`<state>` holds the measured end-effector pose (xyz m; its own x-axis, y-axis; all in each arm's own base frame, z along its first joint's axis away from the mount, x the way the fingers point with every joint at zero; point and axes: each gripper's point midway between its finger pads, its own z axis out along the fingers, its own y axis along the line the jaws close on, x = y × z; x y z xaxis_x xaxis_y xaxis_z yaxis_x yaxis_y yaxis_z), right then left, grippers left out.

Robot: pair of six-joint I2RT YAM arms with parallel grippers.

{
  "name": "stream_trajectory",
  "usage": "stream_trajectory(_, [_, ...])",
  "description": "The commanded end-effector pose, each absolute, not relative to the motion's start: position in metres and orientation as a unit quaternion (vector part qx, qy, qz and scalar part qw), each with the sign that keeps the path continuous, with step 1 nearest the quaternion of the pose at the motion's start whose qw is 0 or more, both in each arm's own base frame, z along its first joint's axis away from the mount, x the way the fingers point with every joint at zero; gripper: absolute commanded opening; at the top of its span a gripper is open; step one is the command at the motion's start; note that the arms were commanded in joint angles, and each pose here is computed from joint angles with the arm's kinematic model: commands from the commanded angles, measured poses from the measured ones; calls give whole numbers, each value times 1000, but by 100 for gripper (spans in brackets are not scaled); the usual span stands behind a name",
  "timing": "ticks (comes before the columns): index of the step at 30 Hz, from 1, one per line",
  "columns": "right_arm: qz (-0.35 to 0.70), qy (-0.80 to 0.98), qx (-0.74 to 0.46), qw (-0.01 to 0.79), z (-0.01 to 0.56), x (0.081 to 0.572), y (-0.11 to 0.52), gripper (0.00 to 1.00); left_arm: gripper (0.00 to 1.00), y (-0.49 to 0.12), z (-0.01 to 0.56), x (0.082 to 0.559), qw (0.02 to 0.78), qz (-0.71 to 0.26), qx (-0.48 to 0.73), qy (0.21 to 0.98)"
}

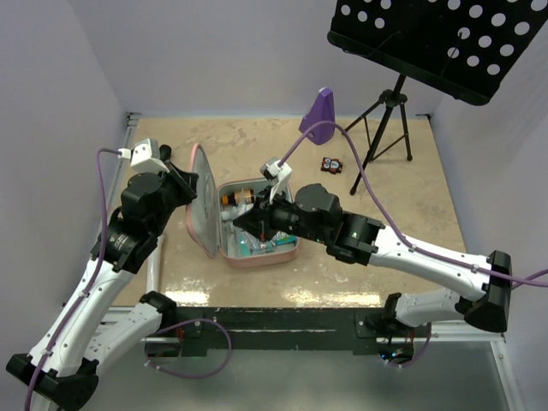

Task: Organize the medicine kit
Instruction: Place the medical item at the medicine box.

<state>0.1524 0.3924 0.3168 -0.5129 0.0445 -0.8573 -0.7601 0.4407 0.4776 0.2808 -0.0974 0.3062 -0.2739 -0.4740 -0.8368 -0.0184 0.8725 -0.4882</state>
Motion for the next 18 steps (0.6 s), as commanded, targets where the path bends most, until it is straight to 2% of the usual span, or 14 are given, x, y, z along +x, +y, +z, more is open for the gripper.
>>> stream_trajectory(1, [509,679,-209,486,379,179,406,0,0,-105,333,283,598,-228,-154,752])
stream_trajectory(10, [548,622,-234,508,432,183,432,0,0,-104,337,281,602,-229,-150,750])
stream_trajectory(18, [550,608,-256,511,427,191,447,0,0,-104,342,277,604,-232,-148,748])
